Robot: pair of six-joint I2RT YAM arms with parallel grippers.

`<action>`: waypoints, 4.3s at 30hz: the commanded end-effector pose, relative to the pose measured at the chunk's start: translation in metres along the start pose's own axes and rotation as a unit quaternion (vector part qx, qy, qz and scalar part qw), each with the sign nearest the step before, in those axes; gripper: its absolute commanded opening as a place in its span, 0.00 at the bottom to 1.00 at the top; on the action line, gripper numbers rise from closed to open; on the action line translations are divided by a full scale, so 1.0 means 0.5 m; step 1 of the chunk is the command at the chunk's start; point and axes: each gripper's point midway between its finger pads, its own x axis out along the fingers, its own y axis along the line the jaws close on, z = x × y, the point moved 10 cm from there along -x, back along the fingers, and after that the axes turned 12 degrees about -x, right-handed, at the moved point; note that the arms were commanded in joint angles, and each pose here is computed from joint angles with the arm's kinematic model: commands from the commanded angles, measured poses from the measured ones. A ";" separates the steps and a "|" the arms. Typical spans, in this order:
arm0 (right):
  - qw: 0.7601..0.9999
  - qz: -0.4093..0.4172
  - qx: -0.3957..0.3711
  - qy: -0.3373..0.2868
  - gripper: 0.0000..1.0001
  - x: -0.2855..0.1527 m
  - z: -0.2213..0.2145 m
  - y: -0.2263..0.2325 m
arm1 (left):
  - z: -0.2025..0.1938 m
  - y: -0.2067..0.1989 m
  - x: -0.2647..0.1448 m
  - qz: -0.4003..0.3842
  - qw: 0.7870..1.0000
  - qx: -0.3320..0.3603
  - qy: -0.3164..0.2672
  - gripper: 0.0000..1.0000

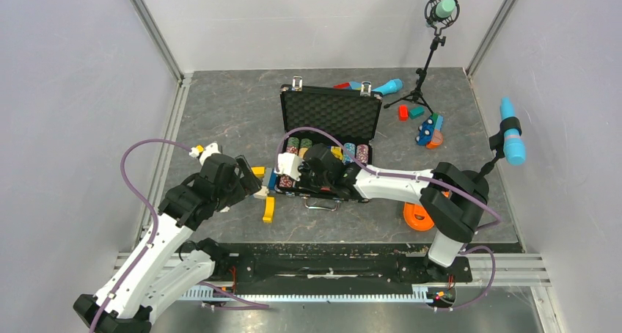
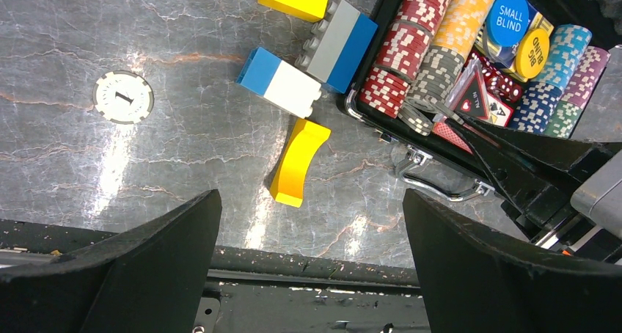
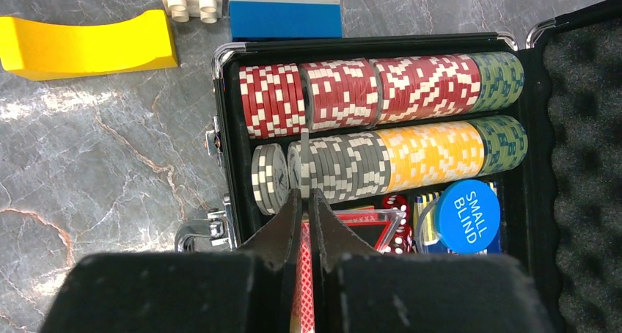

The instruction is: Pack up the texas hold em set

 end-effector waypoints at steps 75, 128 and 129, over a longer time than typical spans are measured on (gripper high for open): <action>1.000 0.007 -0.024 -0.008 0.11 0.002 -0.009 0.010 | -0.001 0.015 -0.005 -0.002 1.000 0.013 -0.004 1.00; 0.957 -0.162 0.202 -0.133 0.49 -0.248 -0.071 0.084 | 0.040 0.139 0.200 0.231 0.946 -0.214 -0.081 0.91; 0.956 -0.162 0.204 -0.134 0.50 -0.250 -0.072 0.085 | 0.040 0.140 0.208 0.235 0.945 -0.214 -0.079 0.90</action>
